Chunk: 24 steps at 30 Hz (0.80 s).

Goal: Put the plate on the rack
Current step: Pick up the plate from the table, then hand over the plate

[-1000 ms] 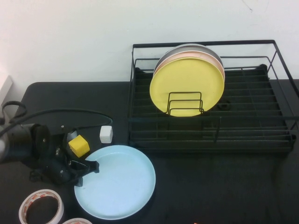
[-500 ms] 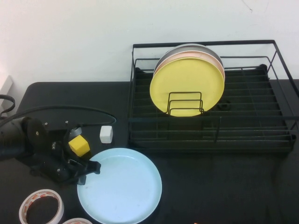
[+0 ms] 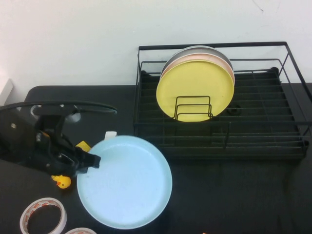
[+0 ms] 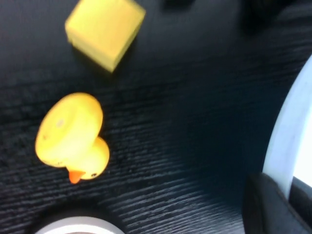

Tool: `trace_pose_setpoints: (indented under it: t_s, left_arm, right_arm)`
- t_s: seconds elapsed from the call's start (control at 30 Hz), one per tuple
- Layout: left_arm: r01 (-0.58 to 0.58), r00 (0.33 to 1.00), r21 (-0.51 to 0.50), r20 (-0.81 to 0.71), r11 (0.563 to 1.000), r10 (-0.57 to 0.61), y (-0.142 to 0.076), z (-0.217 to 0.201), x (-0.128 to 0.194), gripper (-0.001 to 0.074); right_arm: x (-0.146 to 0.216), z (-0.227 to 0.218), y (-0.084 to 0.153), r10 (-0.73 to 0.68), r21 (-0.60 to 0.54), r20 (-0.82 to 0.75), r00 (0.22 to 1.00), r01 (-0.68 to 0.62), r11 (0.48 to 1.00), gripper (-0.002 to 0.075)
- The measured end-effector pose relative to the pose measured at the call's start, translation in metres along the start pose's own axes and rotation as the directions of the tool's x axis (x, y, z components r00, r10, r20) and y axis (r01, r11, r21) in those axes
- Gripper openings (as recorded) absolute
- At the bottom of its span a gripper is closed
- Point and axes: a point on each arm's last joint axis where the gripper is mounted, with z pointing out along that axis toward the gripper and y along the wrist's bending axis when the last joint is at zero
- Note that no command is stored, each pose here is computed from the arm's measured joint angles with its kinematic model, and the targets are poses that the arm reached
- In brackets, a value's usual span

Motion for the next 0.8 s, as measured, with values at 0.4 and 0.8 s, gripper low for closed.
trace_pose_setpoints:
  t_s: [0.4, 0.8]
  left_arm:
    - [-0.138, 0.966, 0.036, 0.225, 0.990, 0.127, -0.020, -0.075, 0.001, 0.0000]
    - [-0.367, 0.883, 0.130, 0.362, 0.921, 0.300, -0.060, -0.091, 0.042, 0.0000]
  right_arm:
    - [0.004, 0.000, 0.001, 0.014, -0.015, -0.041, 0.999, -0.015, 1.000, -0.0002]
    - [-0.011, -0.012, 0.031, -0.126, -0.141, -0.126, 0.984, 0.107, 0.984, -0.0002]
